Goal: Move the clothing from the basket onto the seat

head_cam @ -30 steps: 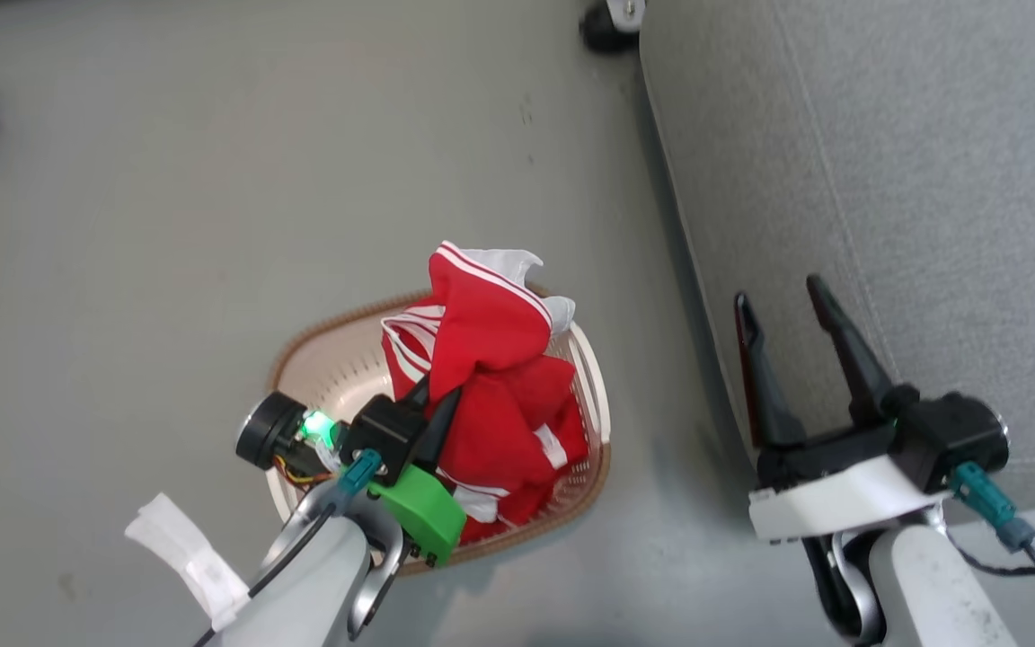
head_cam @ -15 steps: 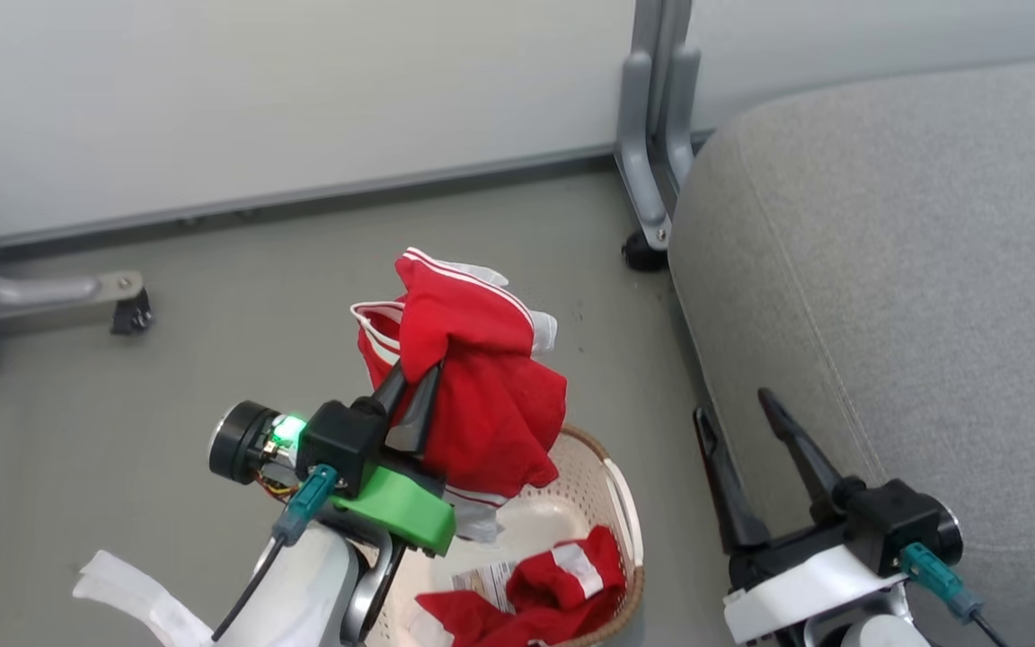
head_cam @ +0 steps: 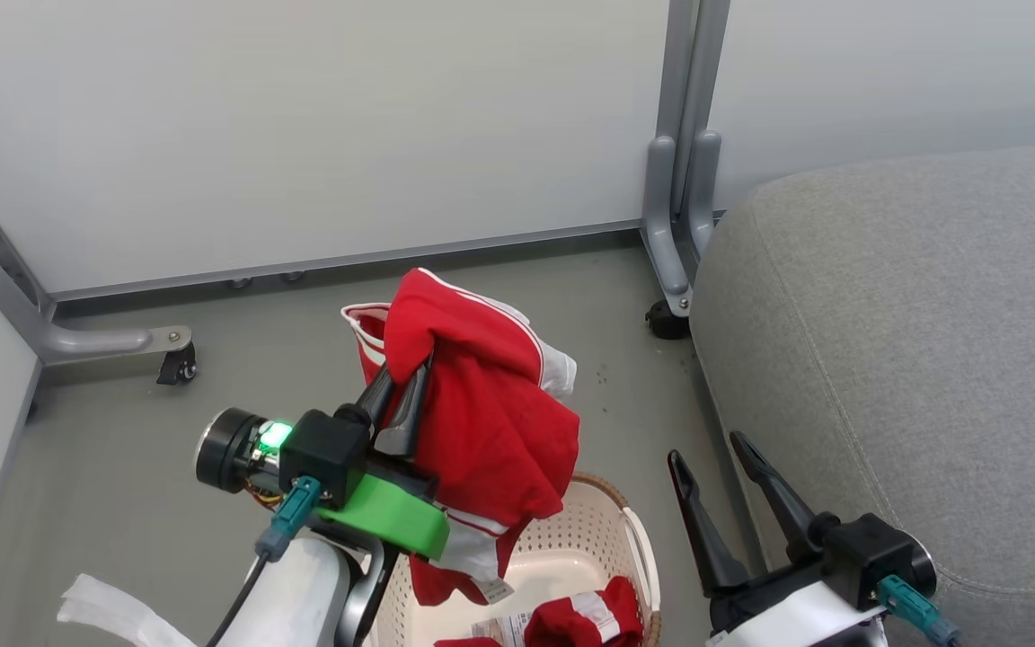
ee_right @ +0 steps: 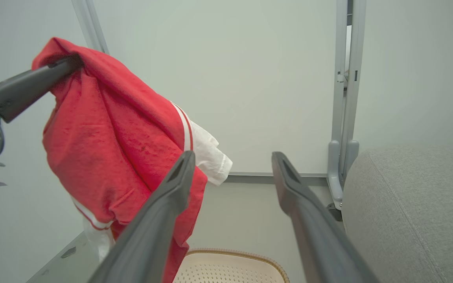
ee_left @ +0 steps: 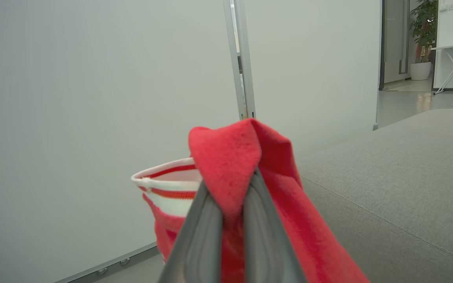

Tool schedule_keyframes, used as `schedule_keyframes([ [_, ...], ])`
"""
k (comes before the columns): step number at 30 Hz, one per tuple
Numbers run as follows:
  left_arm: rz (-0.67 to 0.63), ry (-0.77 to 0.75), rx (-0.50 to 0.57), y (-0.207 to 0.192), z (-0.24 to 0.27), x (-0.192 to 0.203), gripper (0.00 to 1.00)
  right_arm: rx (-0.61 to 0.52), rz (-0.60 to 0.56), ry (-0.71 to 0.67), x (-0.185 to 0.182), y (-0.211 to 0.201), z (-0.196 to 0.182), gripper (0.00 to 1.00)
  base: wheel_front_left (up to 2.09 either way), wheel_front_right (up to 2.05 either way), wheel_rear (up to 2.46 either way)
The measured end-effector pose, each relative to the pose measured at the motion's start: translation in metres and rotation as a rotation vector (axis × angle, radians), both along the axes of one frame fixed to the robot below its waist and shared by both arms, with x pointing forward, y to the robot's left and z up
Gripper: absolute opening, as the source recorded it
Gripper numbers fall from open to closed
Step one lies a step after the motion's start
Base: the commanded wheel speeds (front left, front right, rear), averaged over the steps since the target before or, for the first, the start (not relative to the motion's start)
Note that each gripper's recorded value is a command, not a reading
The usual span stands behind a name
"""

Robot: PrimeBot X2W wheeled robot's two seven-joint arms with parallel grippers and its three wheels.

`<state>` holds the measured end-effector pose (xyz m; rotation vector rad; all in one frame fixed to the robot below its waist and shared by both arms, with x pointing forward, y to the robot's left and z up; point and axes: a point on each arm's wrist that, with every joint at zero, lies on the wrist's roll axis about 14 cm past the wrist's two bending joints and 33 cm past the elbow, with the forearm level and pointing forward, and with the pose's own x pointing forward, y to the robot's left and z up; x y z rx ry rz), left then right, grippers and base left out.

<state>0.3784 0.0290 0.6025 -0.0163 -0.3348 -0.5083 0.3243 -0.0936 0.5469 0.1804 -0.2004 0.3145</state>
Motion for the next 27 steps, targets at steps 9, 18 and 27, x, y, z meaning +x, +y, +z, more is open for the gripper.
schedule_keyframes([
  [9, -0.036, -0.006, -0.002, -0.01, 0.002, -0.008, 0.0, 0.014, 0.028, -0.01, -0.004, 0.009, 0.004, 1.0, 0.0, 0.0, 0.0],
  [18, -0.106, 0.008, 0.02, -0.028, -0.005, -0.015, 0.0, 0.062, 0.193, -0.006, -0.01, 0.059, 0.01, 1.0, 0.0, 0.0, 0.0],
  [27, -0.202, 0.018, 0.022, -0.054, -0.004, -0.028, 0.0, 0.047, 0.281, 0.107, -0.015, 0.086, -0.023, 1.0, 0.0, 0.0, 0.0],
])
